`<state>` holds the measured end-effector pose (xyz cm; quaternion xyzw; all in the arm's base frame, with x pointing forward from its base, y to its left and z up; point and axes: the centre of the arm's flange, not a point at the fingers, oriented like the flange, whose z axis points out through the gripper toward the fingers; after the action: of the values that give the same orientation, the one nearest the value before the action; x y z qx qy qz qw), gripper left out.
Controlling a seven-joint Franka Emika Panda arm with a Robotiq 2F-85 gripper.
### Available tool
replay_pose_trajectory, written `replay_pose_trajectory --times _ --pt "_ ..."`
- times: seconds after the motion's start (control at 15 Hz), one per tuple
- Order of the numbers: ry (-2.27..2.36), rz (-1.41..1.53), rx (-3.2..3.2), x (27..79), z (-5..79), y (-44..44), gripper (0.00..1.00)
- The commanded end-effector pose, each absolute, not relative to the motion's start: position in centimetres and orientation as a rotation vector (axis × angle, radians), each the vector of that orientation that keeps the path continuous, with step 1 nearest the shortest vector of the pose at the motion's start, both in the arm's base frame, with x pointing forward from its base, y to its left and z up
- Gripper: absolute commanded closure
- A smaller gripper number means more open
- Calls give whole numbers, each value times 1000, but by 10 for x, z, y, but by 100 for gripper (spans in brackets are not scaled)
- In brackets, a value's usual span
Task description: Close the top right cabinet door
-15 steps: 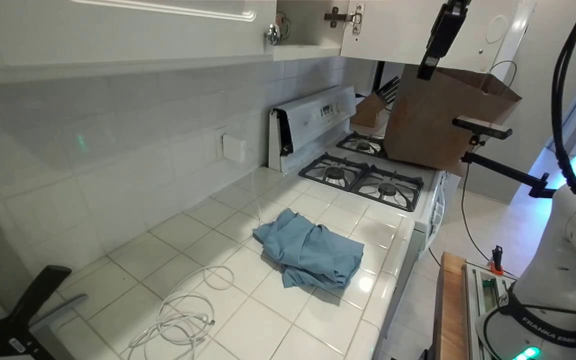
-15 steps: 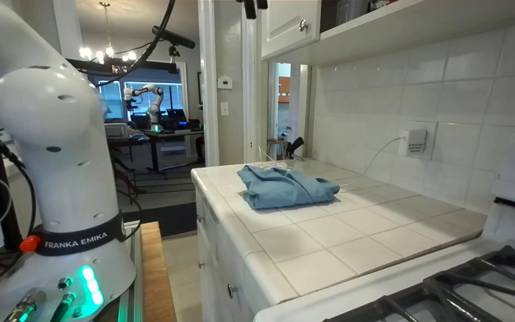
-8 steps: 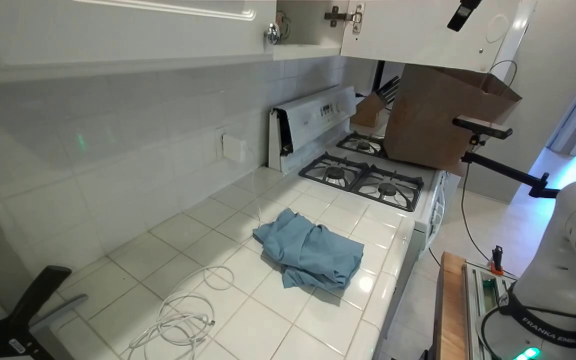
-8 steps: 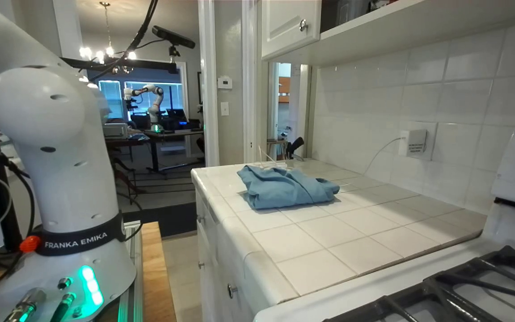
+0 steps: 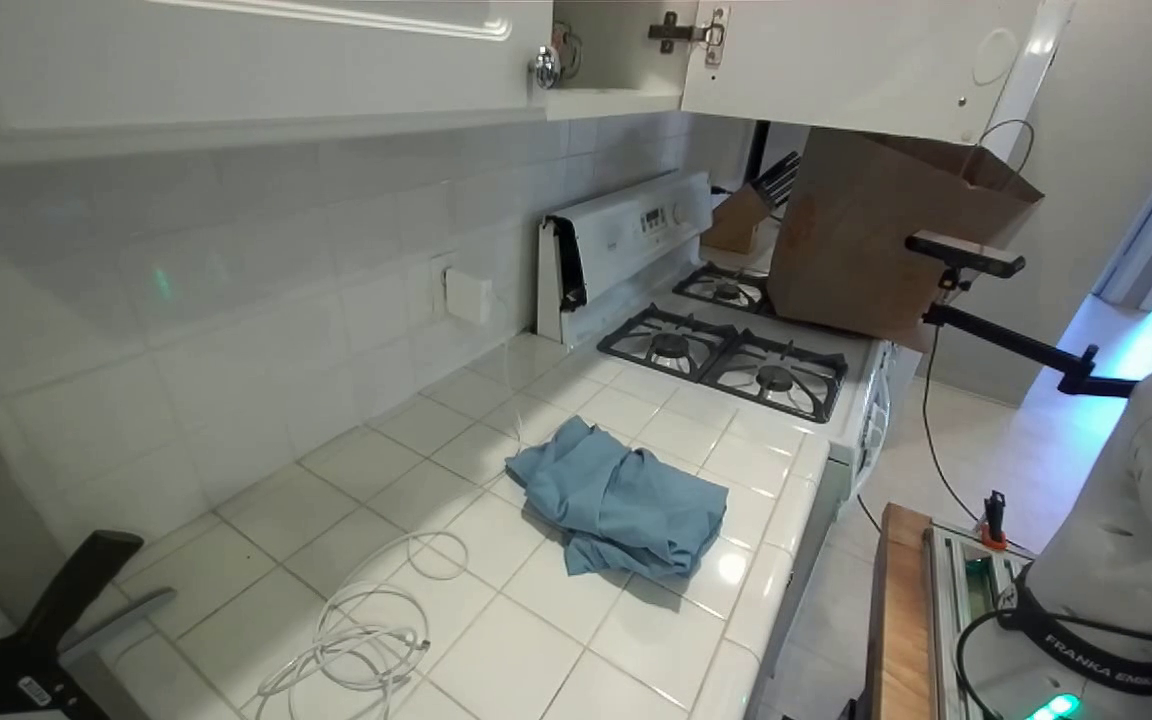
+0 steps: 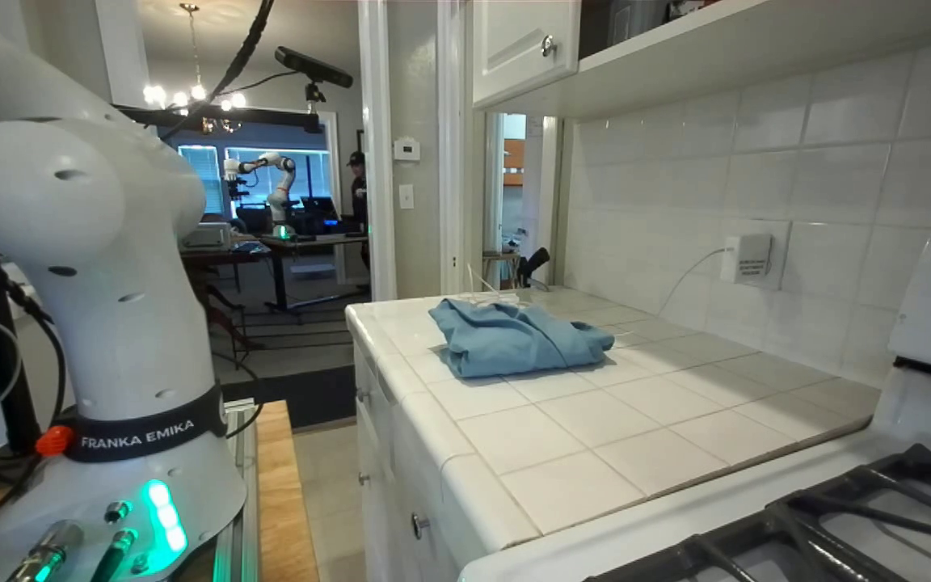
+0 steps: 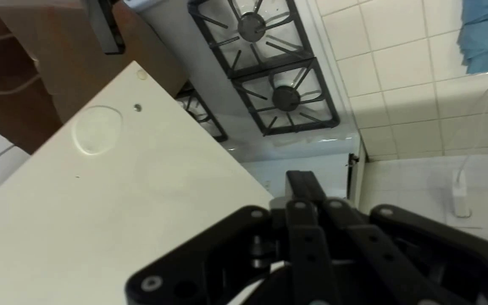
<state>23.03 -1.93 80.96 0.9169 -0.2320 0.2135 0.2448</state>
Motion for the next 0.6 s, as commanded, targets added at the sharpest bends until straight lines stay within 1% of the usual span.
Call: replay_pose_trajectory --times 0.0,0.53 --pt "-853 626 2363 207 837 -27 100" --pt "-1174 712 1974 162 885 -61 100"
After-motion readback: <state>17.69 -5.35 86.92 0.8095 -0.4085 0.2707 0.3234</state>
